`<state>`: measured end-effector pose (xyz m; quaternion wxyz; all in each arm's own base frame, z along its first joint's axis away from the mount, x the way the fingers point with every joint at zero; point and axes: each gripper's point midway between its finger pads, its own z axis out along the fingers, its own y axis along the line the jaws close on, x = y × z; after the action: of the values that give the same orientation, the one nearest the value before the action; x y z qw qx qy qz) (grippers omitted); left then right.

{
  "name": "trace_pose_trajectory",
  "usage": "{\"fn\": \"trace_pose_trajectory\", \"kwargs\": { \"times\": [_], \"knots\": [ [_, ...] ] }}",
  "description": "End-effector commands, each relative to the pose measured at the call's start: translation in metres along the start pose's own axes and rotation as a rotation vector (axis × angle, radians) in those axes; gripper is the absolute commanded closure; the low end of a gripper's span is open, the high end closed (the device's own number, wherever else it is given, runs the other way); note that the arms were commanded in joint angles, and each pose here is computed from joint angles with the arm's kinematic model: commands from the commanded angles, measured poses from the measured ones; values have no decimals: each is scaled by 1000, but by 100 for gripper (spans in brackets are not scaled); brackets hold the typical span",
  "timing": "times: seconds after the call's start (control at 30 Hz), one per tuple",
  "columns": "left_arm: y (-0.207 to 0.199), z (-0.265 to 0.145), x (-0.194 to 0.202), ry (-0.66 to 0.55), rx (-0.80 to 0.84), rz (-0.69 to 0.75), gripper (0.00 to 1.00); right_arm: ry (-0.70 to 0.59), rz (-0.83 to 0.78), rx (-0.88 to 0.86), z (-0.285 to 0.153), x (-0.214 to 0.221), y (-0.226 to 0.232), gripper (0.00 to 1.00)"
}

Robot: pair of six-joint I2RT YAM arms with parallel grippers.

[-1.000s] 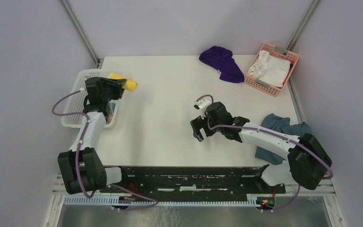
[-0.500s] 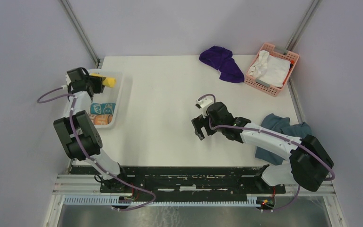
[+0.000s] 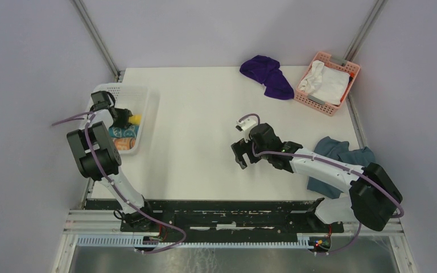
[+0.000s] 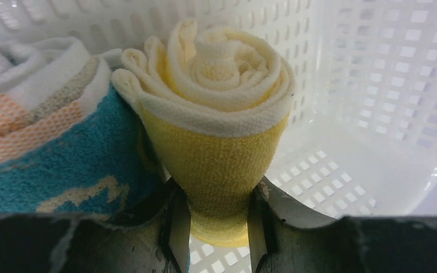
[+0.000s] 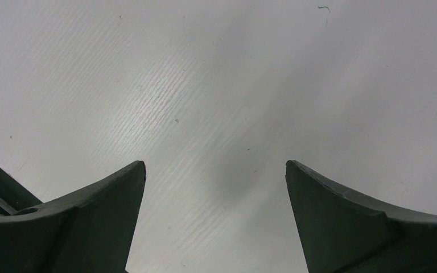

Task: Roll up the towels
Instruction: Place the towel in the bin.

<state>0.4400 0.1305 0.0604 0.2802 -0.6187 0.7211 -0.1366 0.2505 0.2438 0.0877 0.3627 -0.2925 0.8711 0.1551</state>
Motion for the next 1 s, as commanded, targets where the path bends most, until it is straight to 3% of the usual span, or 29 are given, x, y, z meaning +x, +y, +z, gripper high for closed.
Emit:
{"fn": "trace_pose_trajectory", "kwargs": {
  "times": [0.0, 0.2, 0.43, 0.67, 0.97],
  "knots": [
    [20, -15, -6, -30, -95, 86, 67, -91, 0, 29, -9, -21, -6, 0],
    [47, -11, 0, -4, -192, 117, 64, -111, 2, 30, -13, -23, -6, 0],
    [66, 1, 4, 43, -290, 159, 51, -123, 1, 28, -14, -24, -5, 0],
    [58, 10, 0, 64, -293, 170, 43, -128, -2, 30, -14, -25, -5, 0],
    [34, 4, -6, 57, -240, 138, 39, -136, -3, 33, -16, -26, -5, 0]
  ]
}}
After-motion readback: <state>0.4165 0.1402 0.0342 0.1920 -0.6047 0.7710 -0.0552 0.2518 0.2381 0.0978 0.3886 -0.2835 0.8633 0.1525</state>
